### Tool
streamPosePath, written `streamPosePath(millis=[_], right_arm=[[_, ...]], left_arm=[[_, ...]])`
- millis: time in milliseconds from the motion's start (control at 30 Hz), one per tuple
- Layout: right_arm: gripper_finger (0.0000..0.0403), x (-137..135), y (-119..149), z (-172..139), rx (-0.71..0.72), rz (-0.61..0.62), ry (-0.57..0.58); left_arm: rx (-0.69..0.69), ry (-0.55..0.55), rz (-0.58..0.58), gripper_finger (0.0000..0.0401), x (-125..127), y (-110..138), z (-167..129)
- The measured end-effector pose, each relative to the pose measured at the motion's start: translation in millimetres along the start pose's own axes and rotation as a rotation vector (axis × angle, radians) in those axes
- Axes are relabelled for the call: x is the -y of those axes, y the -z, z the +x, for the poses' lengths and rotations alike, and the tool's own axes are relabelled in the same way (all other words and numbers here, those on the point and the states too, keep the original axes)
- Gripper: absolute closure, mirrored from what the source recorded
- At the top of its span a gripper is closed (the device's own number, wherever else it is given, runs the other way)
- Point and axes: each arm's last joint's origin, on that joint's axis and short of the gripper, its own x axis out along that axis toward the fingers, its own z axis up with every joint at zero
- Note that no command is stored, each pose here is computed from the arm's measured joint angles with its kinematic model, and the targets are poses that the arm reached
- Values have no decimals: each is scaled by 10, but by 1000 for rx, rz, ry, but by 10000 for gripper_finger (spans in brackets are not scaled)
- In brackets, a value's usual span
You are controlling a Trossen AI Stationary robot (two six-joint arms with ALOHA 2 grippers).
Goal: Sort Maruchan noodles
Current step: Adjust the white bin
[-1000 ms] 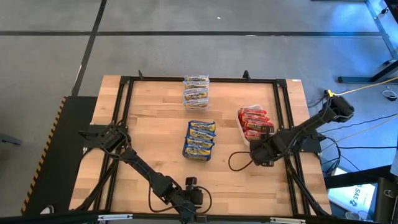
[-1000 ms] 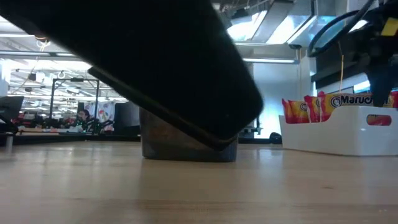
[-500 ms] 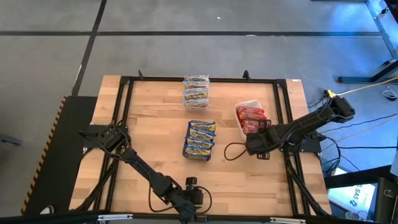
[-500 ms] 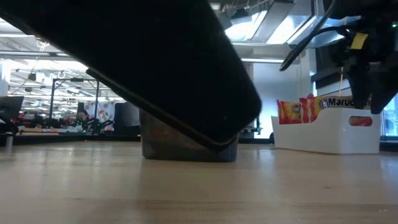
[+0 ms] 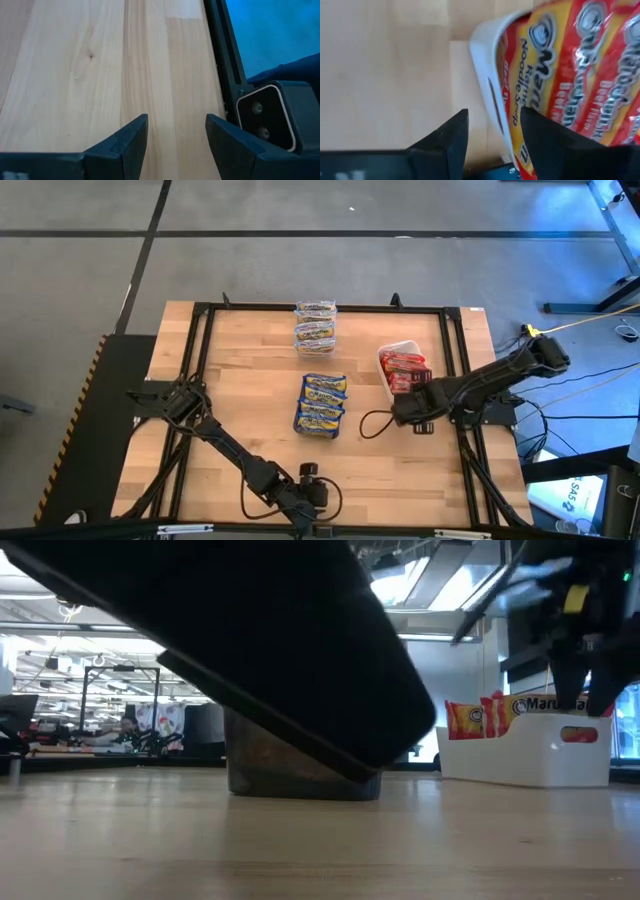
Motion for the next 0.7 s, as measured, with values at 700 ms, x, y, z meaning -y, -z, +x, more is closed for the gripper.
streamPosePath(millis=[700], right_arm=[[370,98,-33,330,-83,15,-86]], left_arm=[[0,0,2,206,1,1,-1]])
